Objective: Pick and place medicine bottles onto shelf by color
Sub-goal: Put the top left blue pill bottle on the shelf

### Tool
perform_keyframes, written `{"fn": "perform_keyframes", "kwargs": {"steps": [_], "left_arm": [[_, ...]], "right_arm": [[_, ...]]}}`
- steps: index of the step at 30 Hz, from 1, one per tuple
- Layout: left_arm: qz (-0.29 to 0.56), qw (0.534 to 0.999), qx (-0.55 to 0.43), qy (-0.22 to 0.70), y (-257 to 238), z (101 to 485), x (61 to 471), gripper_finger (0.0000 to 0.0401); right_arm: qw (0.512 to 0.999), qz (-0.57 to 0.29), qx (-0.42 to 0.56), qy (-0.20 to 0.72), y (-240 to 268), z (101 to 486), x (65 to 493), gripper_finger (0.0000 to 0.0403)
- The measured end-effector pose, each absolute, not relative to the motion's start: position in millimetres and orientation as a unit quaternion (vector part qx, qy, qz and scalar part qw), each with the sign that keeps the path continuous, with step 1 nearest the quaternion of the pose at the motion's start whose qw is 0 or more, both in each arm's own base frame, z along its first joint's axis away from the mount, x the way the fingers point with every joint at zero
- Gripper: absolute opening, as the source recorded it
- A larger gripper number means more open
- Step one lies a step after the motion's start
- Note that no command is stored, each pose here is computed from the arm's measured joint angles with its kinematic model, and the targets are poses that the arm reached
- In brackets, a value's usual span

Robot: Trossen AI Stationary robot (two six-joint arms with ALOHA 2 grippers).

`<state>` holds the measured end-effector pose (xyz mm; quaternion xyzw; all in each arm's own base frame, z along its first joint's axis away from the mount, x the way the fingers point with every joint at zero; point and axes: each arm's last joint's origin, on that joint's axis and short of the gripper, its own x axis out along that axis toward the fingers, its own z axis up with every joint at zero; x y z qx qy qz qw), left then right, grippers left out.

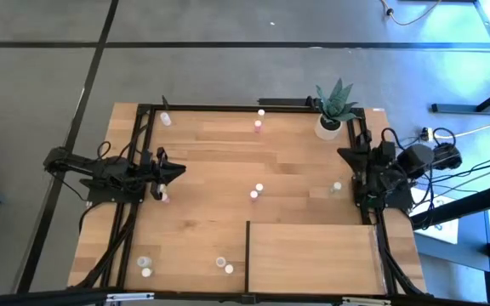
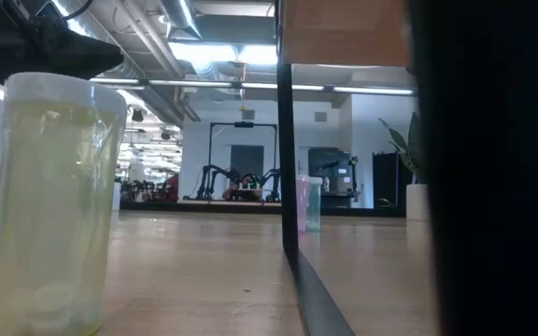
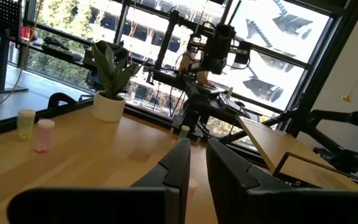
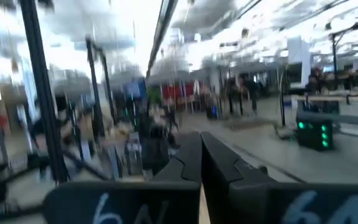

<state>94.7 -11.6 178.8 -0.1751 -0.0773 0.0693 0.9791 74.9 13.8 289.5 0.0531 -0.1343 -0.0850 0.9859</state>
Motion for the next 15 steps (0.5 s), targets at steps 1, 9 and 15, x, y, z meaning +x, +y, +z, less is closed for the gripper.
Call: {"fn": "perform_keyframes", "kwargs": {"steps": [1,9,15], "left_arm": [[0.069,0.979,-0.175,-0.077,-12,179,95,0.0047],[0.069,0.979,-0.175,-0.077,-12,179,95,0.0047],[0.070,0.979,-0.175,-0.077,-12,179,95,0.0047]], "right_arm": [[0.989,-0.087,0.045,-0.114,14,296,76,0.0002],[0.983,-0.175,0.038,0.046,18,332,100,0.0001],[0.975,-0.191,0.050,0.099,18,357,116,0.0001]]}}
